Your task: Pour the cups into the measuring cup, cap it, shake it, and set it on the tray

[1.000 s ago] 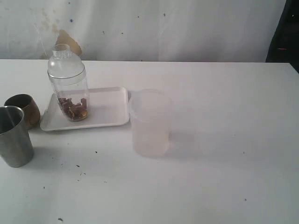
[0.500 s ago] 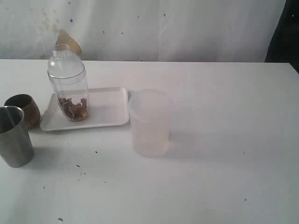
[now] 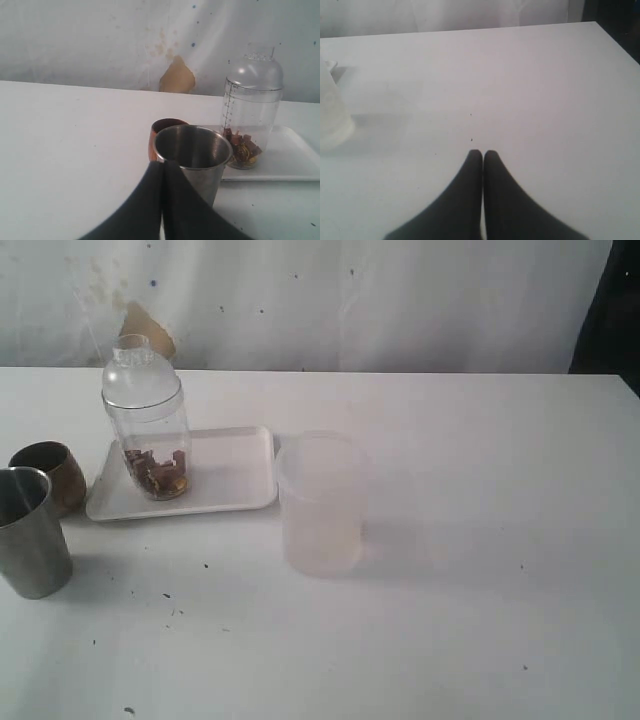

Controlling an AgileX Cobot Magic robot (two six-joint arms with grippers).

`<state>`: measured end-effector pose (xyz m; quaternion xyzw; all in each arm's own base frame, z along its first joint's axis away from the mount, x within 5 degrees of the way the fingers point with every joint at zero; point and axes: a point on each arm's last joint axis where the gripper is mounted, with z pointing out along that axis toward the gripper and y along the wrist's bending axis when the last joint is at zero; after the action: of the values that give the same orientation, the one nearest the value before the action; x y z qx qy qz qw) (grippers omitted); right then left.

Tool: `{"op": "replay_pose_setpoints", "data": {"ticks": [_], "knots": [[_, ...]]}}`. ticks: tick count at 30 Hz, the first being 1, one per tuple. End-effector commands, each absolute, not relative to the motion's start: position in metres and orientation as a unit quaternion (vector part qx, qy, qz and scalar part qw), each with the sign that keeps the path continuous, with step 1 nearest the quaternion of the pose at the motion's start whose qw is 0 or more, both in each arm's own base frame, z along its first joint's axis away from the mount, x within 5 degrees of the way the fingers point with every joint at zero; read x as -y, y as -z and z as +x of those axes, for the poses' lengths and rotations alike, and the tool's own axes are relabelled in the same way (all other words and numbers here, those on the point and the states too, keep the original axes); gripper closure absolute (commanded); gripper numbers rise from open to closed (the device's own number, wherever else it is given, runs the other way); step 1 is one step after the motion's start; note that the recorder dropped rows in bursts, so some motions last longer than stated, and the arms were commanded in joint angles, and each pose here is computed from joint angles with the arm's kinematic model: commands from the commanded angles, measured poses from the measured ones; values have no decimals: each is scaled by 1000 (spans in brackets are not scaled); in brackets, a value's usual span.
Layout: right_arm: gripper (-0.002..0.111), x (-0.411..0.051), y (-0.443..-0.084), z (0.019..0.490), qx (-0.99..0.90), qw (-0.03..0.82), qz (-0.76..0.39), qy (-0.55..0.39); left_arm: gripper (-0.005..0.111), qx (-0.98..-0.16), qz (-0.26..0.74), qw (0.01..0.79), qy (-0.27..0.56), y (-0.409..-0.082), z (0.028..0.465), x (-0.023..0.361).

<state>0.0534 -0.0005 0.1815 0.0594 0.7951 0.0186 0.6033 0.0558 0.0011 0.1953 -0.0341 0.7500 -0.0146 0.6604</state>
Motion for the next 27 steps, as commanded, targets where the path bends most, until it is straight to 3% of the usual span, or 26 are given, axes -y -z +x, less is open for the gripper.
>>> {"op": "replay_pose_setpoints", "data": {"ticks": [1, 5, 27], "knots": [[108, 1, -181, 53, -794, 605, 59, -15, 107, -749, -22, 663, -2, -194, 56, -2], [108, 1, -181, 53, -794, 605, 59, -15, 107, -749, 6, 661, -39, -194, 56, -4], [108, 1, -181, 53, -794, 605, 59, -15, 107, -752, -10, 659, -17, -193, 56, -3]]}}
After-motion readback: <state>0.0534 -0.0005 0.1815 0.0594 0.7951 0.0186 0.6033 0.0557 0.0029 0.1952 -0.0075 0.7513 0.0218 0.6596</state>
